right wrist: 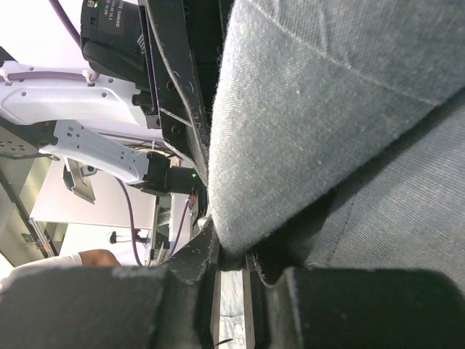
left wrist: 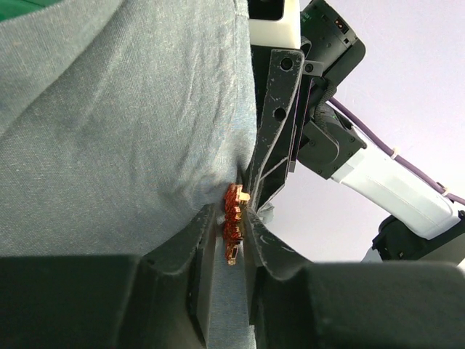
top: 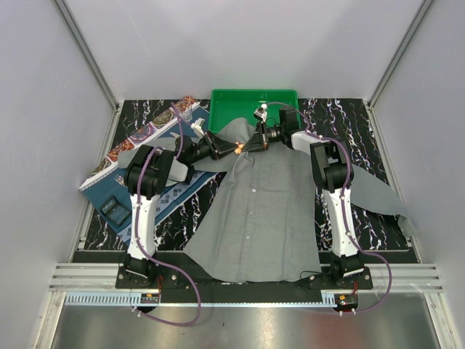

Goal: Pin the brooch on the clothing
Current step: Pin the brooch onto the flattened clothing.

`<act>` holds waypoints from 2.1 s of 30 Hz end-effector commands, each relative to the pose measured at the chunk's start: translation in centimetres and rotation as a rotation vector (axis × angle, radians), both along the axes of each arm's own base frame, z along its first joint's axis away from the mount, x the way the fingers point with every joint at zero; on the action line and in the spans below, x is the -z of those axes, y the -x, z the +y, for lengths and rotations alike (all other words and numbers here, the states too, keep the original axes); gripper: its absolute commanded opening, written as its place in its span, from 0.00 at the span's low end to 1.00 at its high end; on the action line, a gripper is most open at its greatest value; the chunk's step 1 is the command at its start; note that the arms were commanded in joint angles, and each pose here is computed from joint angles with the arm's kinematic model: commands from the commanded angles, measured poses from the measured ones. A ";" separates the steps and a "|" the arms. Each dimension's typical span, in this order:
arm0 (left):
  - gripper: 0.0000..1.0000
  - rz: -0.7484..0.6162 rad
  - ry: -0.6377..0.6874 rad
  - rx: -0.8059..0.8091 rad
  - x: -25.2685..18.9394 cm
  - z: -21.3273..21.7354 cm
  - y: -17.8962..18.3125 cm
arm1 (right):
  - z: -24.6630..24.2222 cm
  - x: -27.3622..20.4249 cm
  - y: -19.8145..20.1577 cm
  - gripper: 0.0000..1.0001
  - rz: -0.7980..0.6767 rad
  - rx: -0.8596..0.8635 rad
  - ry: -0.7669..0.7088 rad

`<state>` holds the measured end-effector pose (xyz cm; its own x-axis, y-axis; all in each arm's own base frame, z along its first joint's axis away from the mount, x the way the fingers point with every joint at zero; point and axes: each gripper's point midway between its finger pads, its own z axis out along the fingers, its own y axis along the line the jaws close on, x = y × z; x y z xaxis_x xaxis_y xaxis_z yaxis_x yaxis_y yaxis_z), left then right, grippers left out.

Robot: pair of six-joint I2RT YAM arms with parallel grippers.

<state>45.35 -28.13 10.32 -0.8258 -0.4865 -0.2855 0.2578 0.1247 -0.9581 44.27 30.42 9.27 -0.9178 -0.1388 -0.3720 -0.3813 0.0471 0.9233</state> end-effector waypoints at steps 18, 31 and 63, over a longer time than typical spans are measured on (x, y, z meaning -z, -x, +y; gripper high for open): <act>0.16 -0.476 0.134 -0.009 -9.1 -0.1 1.3 | 0.5 -5.3 -0.5 0.00 -0.147 -0.001 -0.024; 0.20 -0.434 0.134 -0.014 -8.2 -0.1 1.5 | 0.6 -4.5 -0.2 0.00 -0.163 0.016 0.031; 0.11 -0.439 0.140 -0.016 -8.4 -0.6 1.5 | 0.6 -4.3 0.4 0.00 -0.203 0.004 0.060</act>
